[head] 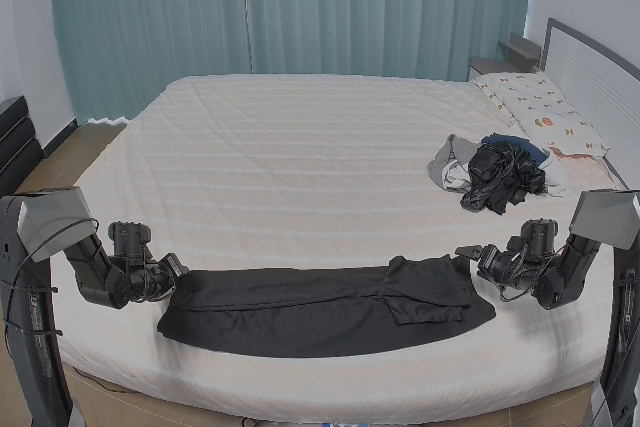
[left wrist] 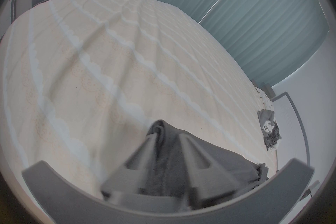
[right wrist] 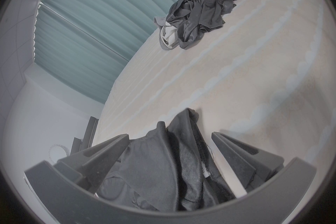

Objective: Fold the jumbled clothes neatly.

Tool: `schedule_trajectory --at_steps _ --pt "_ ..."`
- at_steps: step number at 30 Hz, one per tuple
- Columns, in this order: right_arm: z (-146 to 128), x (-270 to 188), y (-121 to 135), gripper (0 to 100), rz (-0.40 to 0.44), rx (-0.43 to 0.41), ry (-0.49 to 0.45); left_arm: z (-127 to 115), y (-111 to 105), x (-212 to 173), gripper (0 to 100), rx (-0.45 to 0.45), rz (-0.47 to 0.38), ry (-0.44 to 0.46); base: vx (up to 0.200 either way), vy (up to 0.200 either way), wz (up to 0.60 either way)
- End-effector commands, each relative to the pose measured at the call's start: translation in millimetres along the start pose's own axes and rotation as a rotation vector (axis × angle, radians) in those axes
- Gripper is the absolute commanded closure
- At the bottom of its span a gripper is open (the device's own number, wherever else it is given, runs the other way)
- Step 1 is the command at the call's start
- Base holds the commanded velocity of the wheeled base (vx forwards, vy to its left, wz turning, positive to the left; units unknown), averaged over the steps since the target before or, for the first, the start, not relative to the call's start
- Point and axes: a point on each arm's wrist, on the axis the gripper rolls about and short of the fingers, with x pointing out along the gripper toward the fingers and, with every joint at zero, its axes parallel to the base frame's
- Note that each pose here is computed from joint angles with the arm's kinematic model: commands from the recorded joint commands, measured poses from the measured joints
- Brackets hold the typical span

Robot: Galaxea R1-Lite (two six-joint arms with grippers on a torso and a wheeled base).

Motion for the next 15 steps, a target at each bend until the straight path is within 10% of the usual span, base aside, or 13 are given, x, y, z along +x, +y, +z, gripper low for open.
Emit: schedule_trajectory --at_steps 1,15 --pt "4 5 3 0 0.009 -0.008 -0.012 1 2 3 100 -0.005 0.031 -0.021 0.0 0.0 0.0" --pt "-10 36 2 0 -0.012 -0.045 -0.01 2 2 3 100 -0.037 0.048 -0.057 0.0 0.0 0.0"
